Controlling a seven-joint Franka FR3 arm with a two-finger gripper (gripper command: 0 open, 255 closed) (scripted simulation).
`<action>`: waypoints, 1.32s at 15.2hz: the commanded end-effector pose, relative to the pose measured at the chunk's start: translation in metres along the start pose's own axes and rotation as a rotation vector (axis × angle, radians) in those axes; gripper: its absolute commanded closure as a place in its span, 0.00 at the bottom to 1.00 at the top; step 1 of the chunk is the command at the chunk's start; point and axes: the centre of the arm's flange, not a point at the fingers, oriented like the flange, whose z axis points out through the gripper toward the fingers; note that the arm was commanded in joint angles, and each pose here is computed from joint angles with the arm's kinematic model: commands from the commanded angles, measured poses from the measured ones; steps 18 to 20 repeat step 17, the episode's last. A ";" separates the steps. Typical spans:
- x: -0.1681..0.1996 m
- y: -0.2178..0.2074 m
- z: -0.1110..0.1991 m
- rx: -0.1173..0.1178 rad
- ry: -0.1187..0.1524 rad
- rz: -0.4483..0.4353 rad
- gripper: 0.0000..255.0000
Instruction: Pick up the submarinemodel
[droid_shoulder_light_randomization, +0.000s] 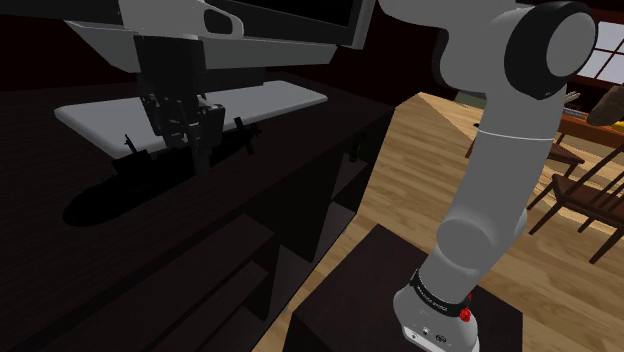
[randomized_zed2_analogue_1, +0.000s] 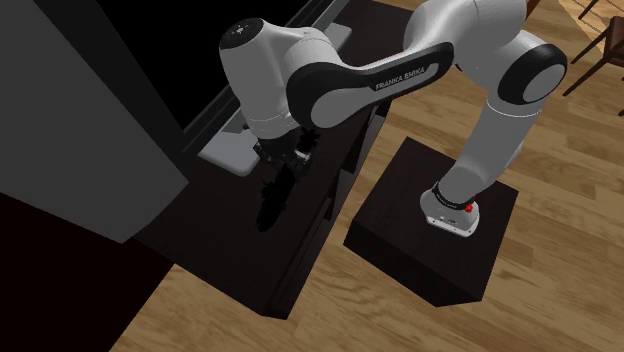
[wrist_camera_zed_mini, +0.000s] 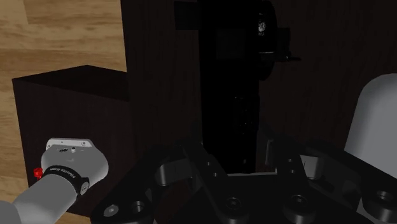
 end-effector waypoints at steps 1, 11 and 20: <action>0.000 0.001 -0.005 -0.001 0.000 0.001 1.00; -0.002 0.009 -0.057 -0.001 0.000 0.001 1.00; -0.003 0.013 -0.079 -0.001 0.000 0.001 1.00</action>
